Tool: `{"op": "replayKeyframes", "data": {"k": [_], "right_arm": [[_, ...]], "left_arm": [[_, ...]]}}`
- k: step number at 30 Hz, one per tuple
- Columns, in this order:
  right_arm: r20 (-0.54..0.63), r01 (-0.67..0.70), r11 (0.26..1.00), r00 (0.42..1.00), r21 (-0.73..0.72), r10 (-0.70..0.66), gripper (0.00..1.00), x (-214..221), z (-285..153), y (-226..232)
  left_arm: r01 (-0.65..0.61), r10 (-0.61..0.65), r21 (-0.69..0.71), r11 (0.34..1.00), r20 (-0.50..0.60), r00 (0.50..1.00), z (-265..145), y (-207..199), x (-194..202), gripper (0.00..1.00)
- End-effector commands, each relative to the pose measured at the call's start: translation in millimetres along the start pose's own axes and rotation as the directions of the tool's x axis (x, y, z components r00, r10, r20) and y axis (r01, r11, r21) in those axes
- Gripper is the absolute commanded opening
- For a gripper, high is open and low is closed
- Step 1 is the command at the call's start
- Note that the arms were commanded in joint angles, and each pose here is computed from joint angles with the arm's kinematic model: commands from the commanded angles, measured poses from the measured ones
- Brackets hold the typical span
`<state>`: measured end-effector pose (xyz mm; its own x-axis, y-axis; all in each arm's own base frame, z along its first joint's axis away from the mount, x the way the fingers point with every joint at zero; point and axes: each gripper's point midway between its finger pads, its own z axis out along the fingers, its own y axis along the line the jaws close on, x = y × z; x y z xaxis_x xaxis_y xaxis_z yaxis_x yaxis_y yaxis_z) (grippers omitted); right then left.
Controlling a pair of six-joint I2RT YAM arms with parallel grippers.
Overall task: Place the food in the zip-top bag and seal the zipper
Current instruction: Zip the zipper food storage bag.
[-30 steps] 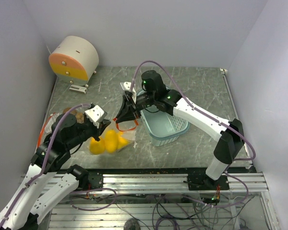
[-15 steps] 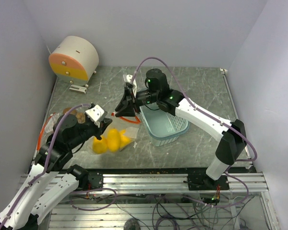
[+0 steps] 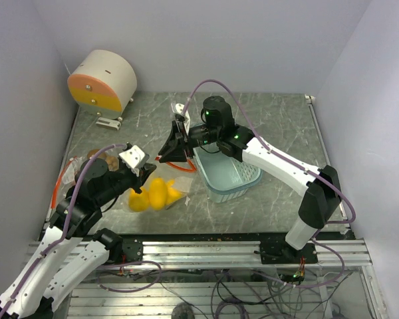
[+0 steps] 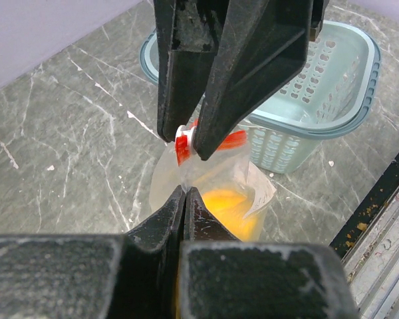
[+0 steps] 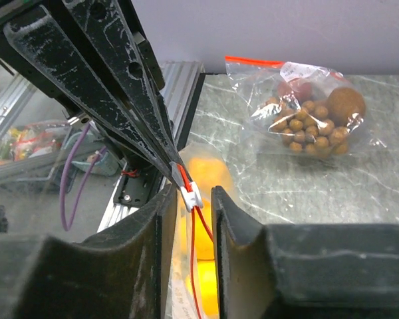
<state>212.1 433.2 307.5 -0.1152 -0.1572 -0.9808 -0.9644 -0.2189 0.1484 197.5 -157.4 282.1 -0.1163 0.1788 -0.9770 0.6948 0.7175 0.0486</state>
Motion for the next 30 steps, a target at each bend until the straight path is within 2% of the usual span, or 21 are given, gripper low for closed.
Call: {"op": "replayKeyframes", "data": {"k": [1, 3, 7, 11, 12, 15, 17, 18, 19, 20, 22, 23, 24, 25, 26, 30], "right_arm": [[0.016, 0.011, 1.000, 1.000, -0.025, -0.010, 0.17, -5, 0, 3], [0.003, 0.003, 1.000, 1.000, -0.025, -0.003, 0.07, -1, -1, 4], [-0.016, -0.021, 1.000, 1.000, -0.021, 0.021, 0.00, 7, -3, 2], [-0.019, -0.024, 0.998, 1.000, -0.049, 0.023, 0.00, 7, -4, 8], [-0.016, -0.016, 0.998, 1.000, -0.065, 0.015, 0.00, 5, -4, 11], [-0.014, -0.001, 0.994, 1.000, -0.106, 0.000, 0.00, 3, -6, 19], [-0.018, 0.008, 0.992, 1.000, -0.127, -0.011, 0.00, 3, -7, 23], [-0.022, 0.012, 0.991, 1.000, -0.131, -0.015, 0.00, 4, -7, 24], [-0.025, 0.013, 0.991, 1.000, -0.134, -0.017, 0.00, 4, -8, 24], [-0.030, 0.012, 0.991, 0.999, -0.136, -0.016, 0.00, 5, -8, 24], [-0.036, 0.012, 0.990, 0.999, -0.144, -0.017, 0.00, 6, -9, 25], [-0.038, 0.013, 0.989, 0.999, -0.145, -0.019, 0.00, 6, -9, 26], [-0.039, 0.015, 0.990, 0.999, -0.142, -0.021, 0.00, 7, -9, 26], [-0.040, 0.018, 0.990, 0.999, -0.139, -0.024, 0.00, 7, -9, 26], [-0.042, 0.022, 0.991, 0.999, -0.134, -0.028, 0.00, 7, -10, 25], [-0.054, 0.026, 0.993, 0.998, -0.116, -0.033, 0.00, 8, -10, 21]], "left_arm": [[-0.011, 0.011, 0.002, 1.000, 0.059, 0.998, -1, 0, -15, 0.07], [-0.013, 0.014, -0.006, 1.000, 0.061, 0.998, -3, 1, -16, 0.07], [-0.017, 0.018, -0.015, 1.000, 0.077, 0.997, -5, 2, -20, 0.07], [-0.013, 0.013, 0.004, 1.000, 0.065, 0.998, -2, 0, -19, 0.07], [-0.013, 0.012, 0.018, 1.000, 0.055, 0.998, 1, -2, -17, 0.10], [-0.029, 0.025, 0.084, 0.996, 0.045, 0.999, 7, -12, -16, 0.35], [-0.057, 0.051, 0.143, 0.988, 0.046, 0.998, 10, -20, -16, 0.64], [-0.072, 0.065, 0.174, 0.982, 0.048, 0.997, 12, -24, -16, 0.73], [-0.086, 0.077, 0.203, 0.975, 0.052, 0.996, 13, -28, -17, 0.82], [-0.094, 0.084, 0.224, 0.970, 0.053, 0.995, 14, -31, -17, 0.84], [-0.113, 0.103, 0.262, 0.958, 0.053, 0.993, 17, -36, -17, 0.80], [-0.118, 0.109, 0.276, 0.954, 0.046, 0.993, 18, -38, -16, 0.69], [-0.121, 0.115, 0.296, 0.948, 0.039, 0.993, 20, -40, -14, 0.48], [-0.122, 0.121, 0.313, 0.942, 0.023, 0.992, 21, -42, -12, 0.17], [-0.117, 0.120, 0.325, 0.938, 0.009, 0.993, 22, -43, -11, 0.08], [-0.088, 0.109, 0.391, 0.916, -0.032, 0.993, 23, -53, -5, 0.07]]}}
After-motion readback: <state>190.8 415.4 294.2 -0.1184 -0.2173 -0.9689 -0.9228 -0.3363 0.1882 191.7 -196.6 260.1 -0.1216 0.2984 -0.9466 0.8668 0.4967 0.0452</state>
